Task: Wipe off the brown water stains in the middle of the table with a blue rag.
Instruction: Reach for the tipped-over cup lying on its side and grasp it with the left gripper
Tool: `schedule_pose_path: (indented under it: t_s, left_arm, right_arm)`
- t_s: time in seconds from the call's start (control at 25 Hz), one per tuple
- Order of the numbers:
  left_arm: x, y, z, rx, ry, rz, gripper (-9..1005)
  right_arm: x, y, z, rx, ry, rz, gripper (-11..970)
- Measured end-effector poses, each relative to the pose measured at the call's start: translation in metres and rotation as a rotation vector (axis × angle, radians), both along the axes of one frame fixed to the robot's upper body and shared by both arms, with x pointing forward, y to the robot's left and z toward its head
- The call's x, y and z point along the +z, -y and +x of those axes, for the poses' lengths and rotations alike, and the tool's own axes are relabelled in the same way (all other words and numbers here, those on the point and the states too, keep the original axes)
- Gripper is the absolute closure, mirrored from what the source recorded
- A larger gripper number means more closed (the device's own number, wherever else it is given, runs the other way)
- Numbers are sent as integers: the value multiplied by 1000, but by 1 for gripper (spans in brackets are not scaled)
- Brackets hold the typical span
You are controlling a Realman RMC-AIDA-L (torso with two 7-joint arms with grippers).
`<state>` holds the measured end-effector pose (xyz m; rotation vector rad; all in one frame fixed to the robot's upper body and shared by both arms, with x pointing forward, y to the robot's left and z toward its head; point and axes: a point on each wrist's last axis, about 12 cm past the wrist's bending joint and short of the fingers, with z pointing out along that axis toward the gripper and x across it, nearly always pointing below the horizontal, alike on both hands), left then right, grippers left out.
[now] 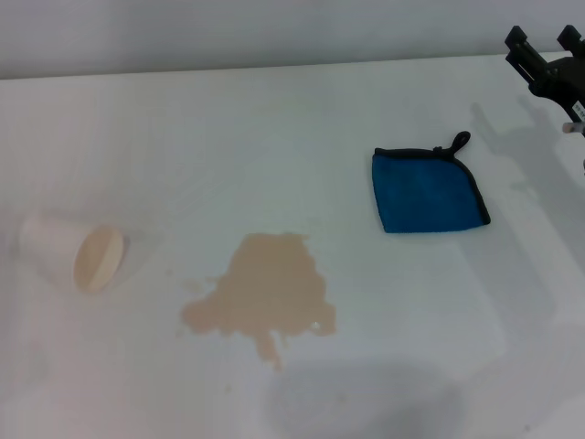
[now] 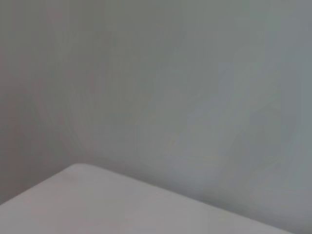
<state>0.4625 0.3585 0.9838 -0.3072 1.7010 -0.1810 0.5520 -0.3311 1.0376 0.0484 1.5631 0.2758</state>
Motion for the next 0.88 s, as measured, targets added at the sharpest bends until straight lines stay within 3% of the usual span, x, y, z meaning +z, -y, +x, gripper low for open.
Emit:
schedule_pose_path:
  t_s: [0.36, 0.6, 0.88]
  left_arm:
    - [2, 7, -8, 33, 68, -54, 111]
    - [8, 13, -5, -146, 75, 37, 114]
    - [16, 11, -13, -229, 137, 85, 114]
  right_arm:
    - [1, 0, 1, -3, 0, 2, 83]
    - [1, 1, 4, -10, -5, 1, 83]
    - [3, 3, 7, -17, -13, -4, 84]
